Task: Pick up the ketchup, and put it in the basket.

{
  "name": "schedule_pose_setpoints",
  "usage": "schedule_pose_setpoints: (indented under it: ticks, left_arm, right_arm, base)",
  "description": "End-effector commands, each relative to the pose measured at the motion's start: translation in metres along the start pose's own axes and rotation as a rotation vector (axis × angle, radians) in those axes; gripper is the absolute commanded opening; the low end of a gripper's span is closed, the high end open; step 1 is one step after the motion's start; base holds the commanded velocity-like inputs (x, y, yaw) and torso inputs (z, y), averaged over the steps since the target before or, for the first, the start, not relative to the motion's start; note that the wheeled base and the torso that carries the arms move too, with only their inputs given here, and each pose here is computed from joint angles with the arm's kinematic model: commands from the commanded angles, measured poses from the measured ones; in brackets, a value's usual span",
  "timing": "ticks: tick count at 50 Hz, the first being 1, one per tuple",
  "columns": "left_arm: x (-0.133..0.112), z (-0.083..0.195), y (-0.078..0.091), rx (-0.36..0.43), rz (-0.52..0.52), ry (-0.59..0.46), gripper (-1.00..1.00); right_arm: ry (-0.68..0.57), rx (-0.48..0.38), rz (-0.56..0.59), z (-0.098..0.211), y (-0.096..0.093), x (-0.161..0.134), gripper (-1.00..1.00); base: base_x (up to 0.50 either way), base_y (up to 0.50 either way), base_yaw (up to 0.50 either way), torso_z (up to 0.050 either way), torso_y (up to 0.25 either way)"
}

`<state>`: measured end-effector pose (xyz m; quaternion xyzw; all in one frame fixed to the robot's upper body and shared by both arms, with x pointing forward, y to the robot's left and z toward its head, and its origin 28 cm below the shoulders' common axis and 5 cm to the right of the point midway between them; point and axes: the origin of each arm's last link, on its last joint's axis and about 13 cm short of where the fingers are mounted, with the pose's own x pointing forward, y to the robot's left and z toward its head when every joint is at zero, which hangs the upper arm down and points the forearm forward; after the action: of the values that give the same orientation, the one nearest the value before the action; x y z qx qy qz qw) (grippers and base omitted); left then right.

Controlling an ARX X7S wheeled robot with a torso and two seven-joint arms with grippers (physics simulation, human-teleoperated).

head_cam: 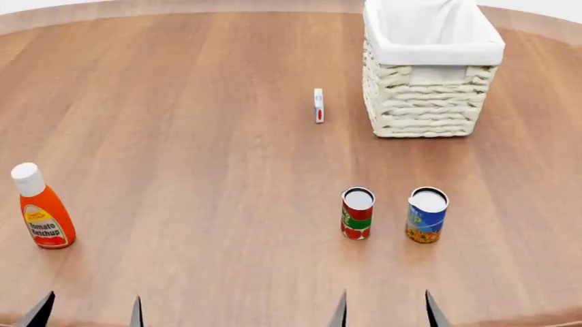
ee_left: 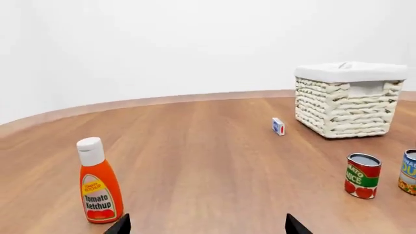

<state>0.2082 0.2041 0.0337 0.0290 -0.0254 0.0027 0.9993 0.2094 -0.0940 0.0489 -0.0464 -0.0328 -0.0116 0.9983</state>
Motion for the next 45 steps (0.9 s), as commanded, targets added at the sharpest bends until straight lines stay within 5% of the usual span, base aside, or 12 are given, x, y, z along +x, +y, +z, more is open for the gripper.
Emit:
schedule_pose_setpoints:
  ticks: [1,25,45]
  left_arm:
    - [-0.004,0.028,0.005,0.004,0.013,-0.097,1.00]
    - [-0.015,0.058,0.010,-0.037,0.021,-0.198,1.00]
    - [-0.015,0.058,0.011,-0.037,0.025,-0.207,1.00]
  right_arm:
    - [-0.092,-0.043,-0.007,0.032,-0.002,-0.007,1.00]
    - [-0.242,-0.037,-0.039,0.059,-0.003,-0.015,1.00]
    - [-0.251,-0.049,-0.065,0.059,-0.005,-0.014,1.00]
  base:
    - [0.00,0.00,0.00,0.000,0.000]
    - [0.01,0.00,0.00,0.000,0.000]
    - [0.49,-0.01,0.00,0.000,0.000]
